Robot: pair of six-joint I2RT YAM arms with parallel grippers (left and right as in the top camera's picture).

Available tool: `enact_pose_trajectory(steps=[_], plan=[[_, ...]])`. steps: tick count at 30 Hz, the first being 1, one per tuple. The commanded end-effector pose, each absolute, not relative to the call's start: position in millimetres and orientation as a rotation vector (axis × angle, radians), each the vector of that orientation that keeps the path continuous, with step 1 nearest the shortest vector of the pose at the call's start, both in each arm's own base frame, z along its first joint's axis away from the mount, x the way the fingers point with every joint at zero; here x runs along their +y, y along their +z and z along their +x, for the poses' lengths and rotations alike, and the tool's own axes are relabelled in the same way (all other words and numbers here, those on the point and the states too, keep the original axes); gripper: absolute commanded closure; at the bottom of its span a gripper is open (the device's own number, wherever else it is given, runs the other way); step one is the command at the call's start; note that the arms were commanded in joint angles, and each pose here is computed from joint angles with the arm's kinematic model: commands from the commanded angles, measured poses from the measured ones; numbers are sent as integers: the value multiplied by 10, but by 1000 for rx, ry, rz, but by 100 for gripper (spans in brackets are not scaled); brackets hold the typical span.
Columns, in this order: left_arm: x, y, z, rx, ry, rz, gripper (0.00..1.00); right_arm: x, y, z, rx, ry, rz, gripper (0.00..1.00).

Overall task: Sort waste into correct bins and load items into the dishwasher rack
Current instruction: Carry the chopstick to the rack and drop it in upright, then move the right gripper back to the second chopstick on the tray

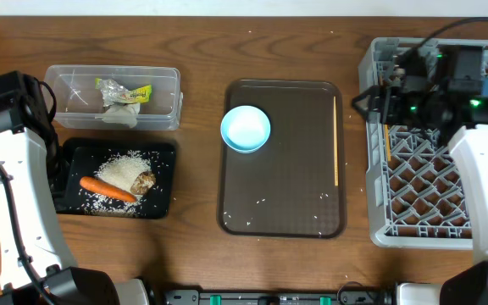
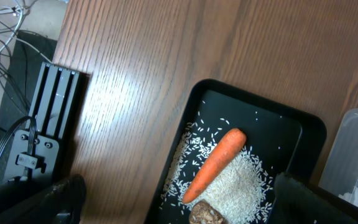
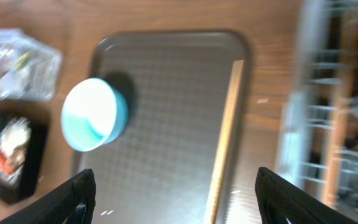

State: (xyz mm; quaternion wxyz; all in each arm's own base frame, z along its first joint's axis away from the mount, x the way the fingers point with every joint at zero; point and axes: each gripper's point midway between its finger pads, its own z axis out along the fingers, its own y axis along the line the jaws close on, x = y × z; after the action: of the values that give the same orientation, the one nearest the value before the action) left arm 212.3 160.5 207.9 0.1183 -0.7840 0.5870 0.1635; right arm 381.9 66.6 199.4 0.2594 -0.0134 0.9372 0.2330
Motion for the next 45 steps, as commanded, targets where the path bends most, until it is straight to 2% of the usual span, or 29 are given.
enact_pose_trajectory(steps=[1,6,15,25,45], plan=[[1633,2074,2095,1697,506,-2303,2,900,1949,3767,2589,624,-20,25],[1633,2074,2095,1697,506,-2303,2,1059,1710,3745,2675,391,50,22],[1633,2074,2095,1697,506,-2303,2,1223,1111,3727,2796,110,231,25],[1633,2074,2095,1698,506,-2302,2,1195,413,3683,2965,16,256,27],[1633,2074,2095,1698,506,-2302,2,1136,50,3612,3045,-72,260,26]])
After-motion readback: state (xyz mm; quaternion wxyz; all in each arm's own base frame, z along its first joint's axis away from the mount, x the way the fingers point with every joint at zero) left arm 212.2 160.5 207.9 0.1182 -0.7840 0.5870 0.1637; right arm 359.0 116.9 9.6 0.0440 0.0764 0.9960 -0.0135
